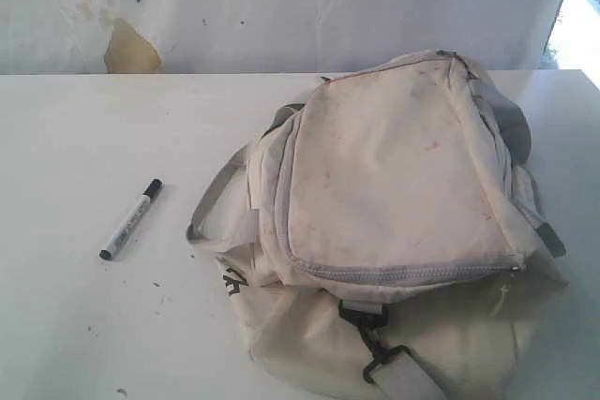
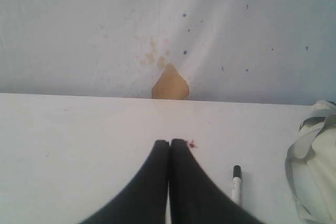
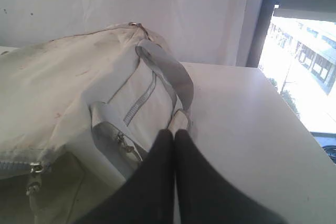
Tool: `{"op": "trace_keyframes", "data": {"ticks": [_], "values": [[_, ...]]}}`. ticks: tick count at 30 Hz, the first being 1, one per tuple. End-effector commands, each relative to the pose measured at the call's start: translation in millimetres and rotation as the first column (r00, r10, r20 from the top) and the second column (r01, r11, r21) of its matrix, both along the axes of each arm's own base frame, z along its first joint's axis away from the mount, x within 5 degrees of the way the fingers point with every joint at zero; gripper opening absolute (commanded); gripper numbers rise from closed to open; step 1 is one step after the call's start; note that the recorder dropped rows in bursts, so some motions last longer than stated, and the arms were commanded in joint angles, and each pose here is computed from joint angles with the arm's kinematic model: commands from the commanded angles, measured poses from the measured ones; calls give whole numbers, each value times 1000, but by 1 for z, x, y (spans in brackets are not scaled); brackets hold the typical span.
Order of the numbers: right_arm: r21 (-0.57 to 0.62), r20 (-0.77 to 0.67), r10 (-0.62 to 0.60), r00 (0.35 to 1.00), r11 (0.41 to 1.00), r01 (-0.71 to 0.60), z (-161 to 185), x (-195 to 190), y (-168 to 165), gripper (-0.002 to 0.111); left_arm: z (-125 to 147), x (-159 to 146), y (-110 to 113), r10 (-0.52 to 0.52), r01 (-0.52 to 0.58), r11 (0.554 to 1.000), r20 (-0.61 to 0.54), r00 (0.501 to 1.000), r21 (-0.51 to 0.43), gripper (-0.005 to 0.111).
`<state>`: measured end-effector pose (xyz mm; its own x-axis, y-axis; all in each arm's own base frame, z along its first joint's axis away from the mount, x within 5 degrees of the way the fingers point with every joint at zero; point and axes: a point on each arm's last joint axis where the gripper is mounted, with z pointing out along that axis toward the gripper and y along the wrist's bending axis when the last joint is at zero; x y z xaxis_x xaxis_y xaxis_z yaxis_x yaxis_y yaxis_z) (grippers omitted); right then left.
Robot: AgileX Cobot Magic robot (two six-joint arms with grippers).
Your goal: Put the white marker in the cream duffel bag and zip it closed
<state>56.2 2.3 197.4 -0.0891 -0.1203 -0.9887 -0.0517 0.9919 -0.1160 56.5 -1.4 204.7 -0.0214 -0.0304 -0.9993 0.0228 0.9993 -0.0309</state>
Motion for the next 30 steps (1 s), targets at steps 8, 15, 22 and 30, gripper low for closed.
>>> {"op": "trace_keyframes", "data": {"ticks": [8, 15, 22, 30], "values": [[-6, 11, 4, 1000, 1000, -4, 0, 0, 0, 0, -1, 0, 0, 0, 0, 1000, 9, 1000, 3, 0], [38, 71, 0, 997, 999, -3, 6, 0, 0, 0, 10, -1, 0, 1, 0, 1000, 122, 992, -2, 0], [99, 209, -6, 978, 995, -15, 48, -7, 0, 0, 62, -13, 0, 0, 7, 1000, 234, 972, -31, 0], [168, 143, -18, 990, 986, -7, 101, -29, -2, 0, 135, -58, 0, -15, 20, 999, 167, 986, -28, 0]]}}
